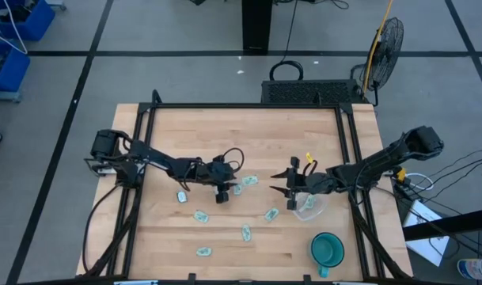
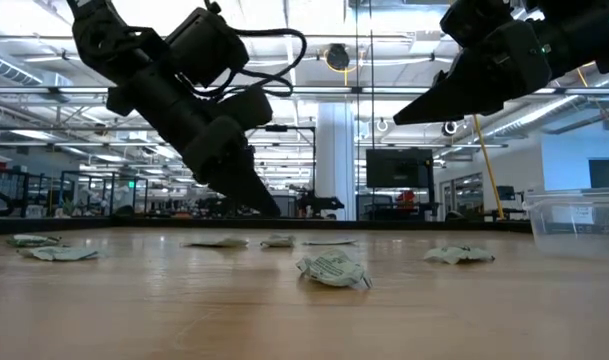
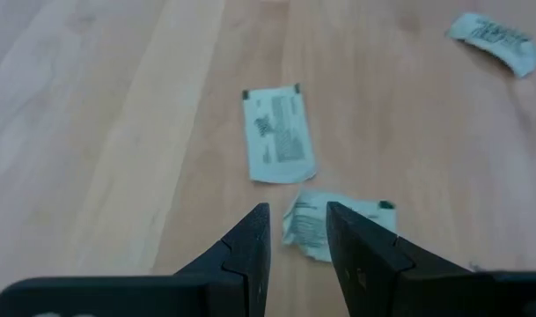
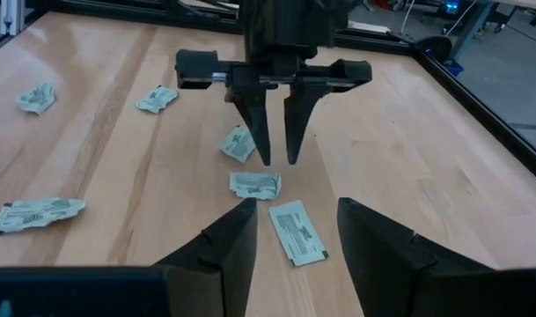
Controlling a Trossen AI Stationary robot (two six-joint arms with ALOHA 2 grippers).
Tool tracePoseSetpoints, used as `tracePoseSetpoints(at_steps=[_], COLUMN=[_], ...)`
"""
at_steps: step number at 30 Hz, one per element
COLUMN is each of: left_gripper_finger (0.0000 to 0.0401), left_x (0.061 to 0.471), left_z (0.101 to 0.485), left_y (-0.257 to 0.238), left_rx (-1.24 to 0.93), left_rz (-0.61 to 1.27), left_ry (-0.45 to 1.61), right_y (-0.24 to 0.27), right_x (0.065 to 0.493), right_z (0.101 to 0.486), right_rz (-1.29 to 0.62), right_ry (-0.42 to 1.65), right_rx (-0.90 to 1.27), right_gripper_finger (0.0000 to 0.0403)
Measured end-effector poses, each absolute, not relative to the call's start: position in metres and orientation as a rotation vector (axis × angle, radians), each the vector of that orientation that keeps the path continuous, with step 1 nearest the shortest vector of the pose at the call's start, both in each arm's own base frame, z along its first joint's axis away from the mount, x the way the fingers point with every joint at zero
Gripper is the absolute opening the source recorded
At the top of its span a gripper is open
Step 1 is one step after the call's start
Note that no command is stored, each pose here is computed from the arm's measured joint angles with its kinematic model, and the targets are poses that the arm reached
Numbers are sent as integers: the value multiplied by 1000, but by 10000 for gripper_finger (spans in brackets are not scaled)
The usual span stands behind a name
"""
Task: Pick and place Stevia / Truvia into bins
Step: Put the stevia packet into the bin
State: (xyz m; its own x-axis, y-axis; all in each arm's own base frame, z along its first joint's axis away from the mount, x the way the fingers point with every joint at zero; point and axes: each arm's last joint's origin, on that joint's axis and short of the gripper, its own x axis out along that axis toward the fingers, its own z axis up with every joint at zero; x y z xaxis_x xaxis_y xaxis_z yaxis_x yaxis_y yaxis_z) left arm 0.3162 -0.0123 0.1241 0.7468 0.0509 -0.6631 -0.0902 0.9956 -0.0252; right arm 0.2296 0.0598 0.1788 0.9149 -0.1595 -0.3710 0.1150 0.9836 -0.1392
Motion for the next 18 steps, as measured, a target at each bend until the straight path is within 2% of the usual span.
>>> tracePoseSetpoints(at_steps=[13,18], left_gripper_finger=[118,75], left_x=[324,324], left_z=[99,103], left_y=[-11,-12], left_rx=[-58,-58], left_rz=[93,80], left_ry=[720,712], right_y=[60,60], right_x=[230,230], right_z=[180,181], right_rz=[-141,-141], right_ry=[373,371], right_rx=[-108,-107], right_gripper_finger=[151,151])
